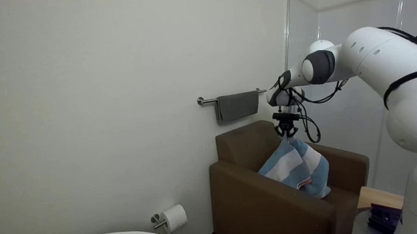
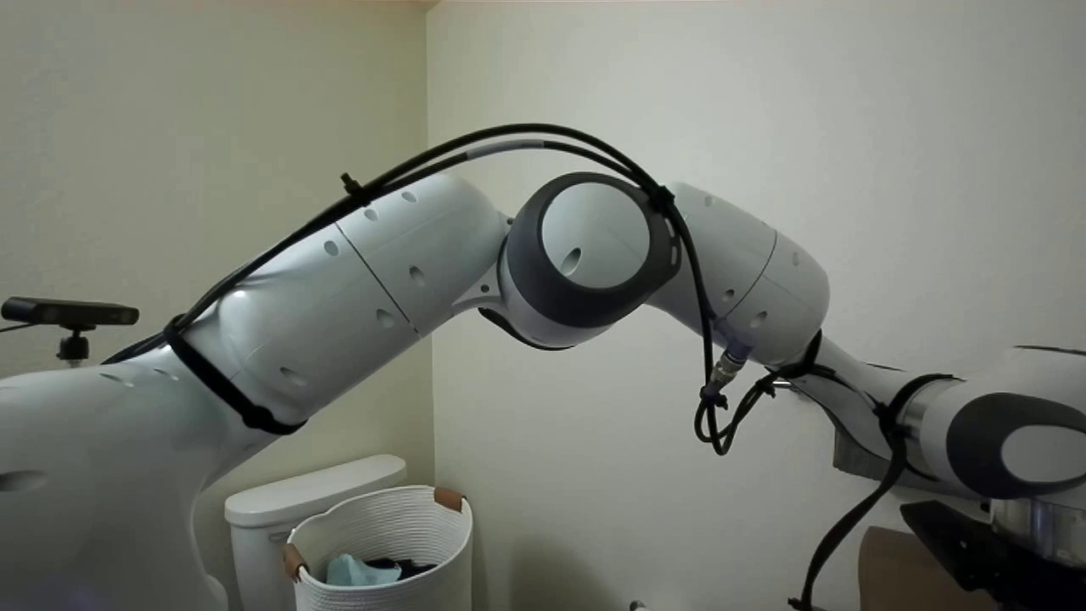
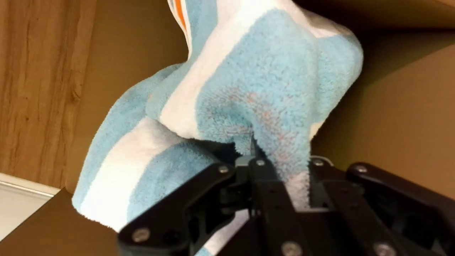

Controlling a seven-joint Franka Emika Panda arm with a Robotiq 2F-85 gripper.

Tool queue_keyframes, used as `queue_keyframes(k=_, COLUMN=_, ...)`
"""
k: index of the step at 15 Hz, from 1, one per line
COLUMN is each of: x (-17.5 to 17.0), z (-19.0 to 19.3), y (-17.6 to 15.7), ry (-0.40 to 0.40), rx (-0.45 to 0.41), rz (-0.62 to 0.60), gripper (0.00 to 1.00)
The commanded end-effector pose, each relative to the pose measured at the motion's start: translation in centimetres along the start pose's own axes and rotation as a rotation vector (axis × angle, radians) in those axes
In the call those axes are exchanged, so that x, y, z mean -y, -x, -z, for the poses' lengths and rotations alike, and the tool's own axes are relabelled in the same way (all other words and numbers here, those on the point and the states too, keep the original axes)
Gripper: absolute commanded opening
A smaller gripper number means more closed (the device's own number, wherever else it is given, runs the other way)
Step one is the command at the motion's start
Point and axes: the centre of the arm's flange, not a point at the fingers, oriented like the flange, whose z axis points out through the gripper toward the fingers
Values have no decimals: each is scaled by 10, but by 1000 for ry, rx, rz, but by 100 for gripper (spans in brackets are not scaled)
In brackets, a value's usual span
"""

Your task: Pick the cloth on the couch and put it in the bag

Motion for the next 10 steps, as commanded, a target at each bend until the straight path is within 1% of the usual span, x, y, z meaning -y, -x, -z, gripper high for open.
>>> queue_keyframes(k=1, x=41, z=69, y=11, ry=-60, rx=-119, rz=24, gripper=10)
queue_keyframes(k=4, x=76, z=127, y=32, ry=-127, rx=-221, rz=64, gripper=9)
queue_keyframes(k=6, x=96, z=169, y=53, ry=-167, rx=-280, rz=74, gripper=9)
queue_keyframes(k=10, x=114, z=249, y=99, ry=-238, rx=-409, rz=46, gripper=9)
